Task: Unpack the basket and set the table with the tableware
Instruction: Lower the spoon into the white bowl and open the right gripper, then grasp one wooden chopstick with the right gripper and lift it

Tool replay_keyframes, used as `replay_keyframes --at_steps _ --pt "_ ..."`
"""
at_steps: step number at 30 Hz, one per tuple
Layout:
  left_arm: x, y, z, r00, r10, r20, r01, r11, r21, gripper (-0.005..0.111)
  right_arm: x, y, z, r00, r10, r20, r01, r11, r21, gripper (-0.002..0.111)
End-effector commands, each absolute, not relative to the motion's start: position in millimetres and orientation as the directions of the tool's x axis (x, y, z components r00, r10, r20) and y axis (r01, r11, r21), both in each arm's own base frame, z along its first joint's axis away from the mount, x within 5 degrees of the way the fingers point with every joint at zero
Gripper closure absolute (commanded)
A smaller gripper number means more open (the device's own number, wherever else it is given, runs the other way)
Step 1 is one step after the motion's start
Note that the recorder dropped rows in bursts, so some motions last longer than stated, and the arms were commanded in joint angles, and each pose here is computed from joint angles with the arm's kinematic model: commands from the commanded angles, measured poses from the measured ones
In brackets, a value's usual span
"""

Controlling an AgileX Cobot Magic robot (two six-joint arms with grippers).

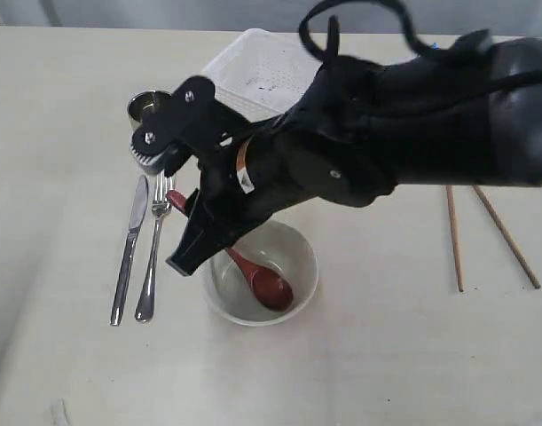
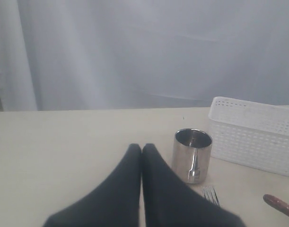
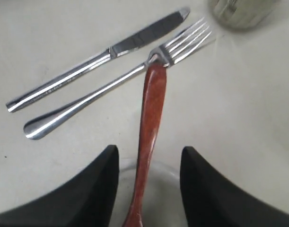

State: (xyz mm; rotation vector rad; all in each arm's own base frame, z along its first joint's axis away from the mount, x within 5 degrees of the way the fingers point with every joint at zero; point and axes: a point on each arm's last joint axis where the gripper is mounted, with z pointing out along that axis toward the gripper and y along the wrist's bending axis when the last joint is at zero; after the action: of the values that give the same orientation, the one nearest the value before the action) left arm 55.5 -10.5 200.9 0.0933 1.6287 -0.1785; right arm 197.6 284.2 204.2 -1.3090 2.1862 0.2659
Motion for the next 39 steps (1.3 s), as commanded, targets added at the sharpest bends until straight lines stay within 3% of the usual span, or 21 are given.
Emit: replay_keyframes --at_steps 1,3,5,6,7,8,12,17,22,24,32,39 --pt "55.4 -10.5 200.7 -0.06 -0.049 -0.997 0.17 0.984 -0.058 0.107 194.6 265.7 246.7 -0.33 -0.704 -0.629 -0.839 0.524 -0.148 0.067" --pt "55.4 -10.5 200.7 -0.06 -0.049 -0.997 0.17 0.984 -0.058 0.107 206.6 236.1 269.9 -0.401 -0.649 -0.646 -0.766 0.625 -0.152 0.067" --pt "55.4 -10.5 200.7 -0.06 -0.049 -0.997 0.17 0.984 -0.058 0.107 227.2 195.1 283.5 -0.504 -0.59 -0.631 -0.64 0.745 -0.185 0.079" --pt "55.4 -10.5 200.7 -0.06 -0.049 -0.997 0.17 0.984 -0.058 0.107 242.1 163.6 287.8 -0.599 -0.512 -0.616 -0.527 0.831 -0.178 0.094" --pt "55.4 -10.5 200.7 -0.06 -0.049 -0.997 0.17 0.984 -0.058 0.107 248.2 151.3 286.6 -0.64 -0.478 -0.601 -0.479 0.861 -0.174 0.102" --pt "55.4 -10.5 200.7 -0.06 -0.049 -0.997 0.17 0.984 -0.058 0.107 261.8 122.4 282.7 -0.73 -0.371 -0.574 -0.349 0.925 -0.154 0.109" --pt "55.4 -10.5 200.7 -0.06 -0.049 -0.997 0.17 0.984 -0.058 0.107 286.5 69.7 236.6 -0.882 -0.131 -0.453 -0.088 0.989 -0.116 0.109" --pt "55.4 -10.5 200.7 -0.06 -0.049 -0.997 0.17 0.984 -0.058 0.107 296.9 64.8 165.0 -0.96 -0.101 -0.26 -0.067 0.989 -0.136 0.108" --pt "55.4 -10.5 200.7 -0.06 -0.049 -0.997 0.17 0.984 -0.058 0.107 299.8 66.4 133.7 -0.984 -0.029 -0.177 -0.006 0.991 -0.132 0.075" --pt "55.4 -10.5 200.7 -0.06 -0.049 -0.997 0.17 0.984 -0.058 0.107 300.7 66.9 129.5 -0.985 -0.013 -0.174 0.01 0.992 -0.128 0.066" --pt "55.4 -10.5 200.7 -0.06 -0.049 -0.997 0.17 0.984 -0.058 0.107 305.6 64.6 117.3 -0.985 0.008 -0.174 0.028 0.993 -0.115 0.08" --pt "55.4 -10.5 200.7 -0.06 -0.049 -0.997 0.17 0.984 -0.058 0.107 308.6 46.5 103.2 -0.988 0.098 -0.12 0.105 0.993 -0.054 0.077"
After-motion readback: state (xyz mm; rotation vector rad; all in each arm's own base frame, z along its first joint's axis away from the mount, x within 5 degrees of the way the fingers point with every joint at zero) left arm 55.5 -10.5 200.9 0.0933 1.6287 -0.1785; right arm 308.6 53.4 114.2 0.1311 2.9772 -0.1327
